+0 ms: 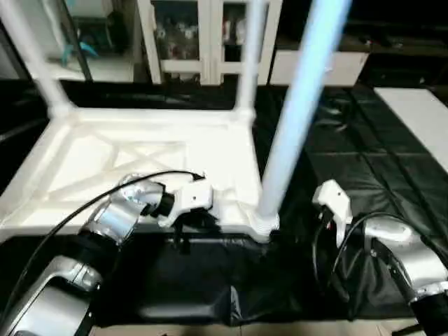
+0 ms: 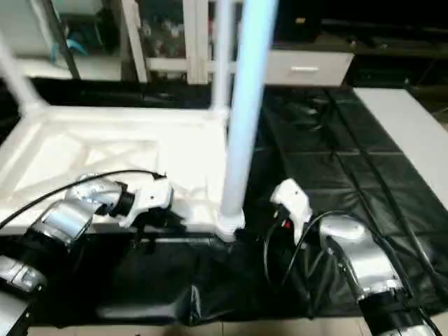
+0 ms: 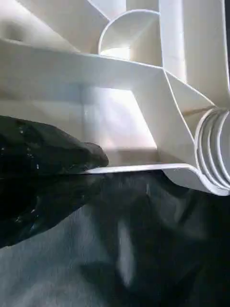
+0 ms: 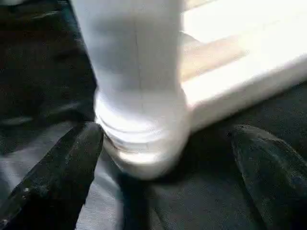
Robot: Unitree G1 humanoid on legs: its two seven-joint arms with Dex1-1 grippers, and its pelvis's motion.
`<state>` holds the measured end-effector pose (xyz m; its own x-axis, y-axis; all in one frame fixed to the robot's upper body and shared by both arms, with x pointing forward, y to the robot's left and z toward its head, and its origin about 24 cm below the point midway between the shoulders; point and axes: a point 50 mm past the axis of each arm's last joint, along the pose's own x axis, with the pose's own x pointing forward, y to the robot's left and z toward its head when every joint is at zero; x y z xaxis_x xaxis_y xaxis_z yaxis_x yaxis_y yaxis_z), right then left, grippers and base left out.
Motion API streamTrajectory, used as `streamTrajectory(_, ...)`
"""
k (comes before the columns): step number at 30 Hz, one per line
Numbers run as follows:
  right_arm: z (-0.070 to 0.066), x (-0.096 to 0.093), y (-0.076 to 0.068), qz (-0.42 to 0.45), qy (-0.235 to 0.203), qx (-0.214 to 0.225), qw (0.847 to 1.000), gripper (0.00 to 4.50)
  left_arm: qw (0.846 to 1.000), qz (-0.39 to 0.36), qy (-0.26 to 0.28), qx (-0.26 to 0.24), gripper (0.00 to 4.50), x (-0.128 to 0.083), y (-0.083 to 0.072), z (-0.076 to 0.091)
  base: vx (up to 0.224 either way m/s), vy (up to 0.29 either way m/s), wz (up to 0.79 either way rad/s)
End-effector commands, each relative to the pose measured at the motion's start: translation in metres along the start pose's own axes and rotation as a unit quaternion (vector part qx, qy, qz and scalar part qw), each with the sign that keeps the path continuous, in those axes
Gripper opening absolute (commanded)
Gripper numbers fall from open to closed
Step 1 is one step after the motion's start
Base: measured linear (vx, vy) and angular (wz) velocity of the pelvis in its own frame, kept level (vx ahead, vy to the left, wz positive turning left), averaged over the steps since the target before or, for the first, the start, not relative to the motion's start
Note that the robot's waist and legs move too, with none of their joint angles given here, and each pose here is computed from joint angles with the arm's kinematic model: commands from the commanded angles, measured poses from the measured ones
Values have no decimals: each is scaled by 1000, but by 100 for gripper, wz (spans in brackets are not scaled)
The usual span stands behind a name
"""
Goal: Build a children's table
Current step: Rotate leg to tighten
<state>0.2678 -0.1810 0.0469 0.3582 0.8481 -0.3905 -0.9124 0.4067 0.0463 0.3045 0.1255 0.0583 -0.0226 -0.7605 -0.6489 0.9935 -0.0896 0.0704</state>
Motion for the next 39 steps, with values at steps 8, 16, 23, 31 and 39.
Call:
streamTrajectory(8, 14, 9, 7, 70, 0, -16, 997, 446, 995, -94, 40, -16, 0, 18, -22, -11, 0, 0, 0)
streamTrajectory(16, 20, 12, 4, 87, 10, -27, 996, 396, 994, -96, 45, -18, 0, 18, -24, -11, 0, 0, 0)
streamTrajectory(23, 12, 10, 7, 115, 39, -28, 992, 335, 994, -92, 49, -19, 0, 18, -25, -12, 0, 0, 0)
streamTrajectory(31, 8, 12, 4, 113, 55, -33, 991, 283, 994, -91, 52, -18, 0, 18, -25, -12, 0, 0, 0)
streamTrajectory(39, 10, 18, 3, 98, 23, -22, 995, 267, 995, -87, 52, -18, 0, 18, -24, -11, 0, 0, 0)
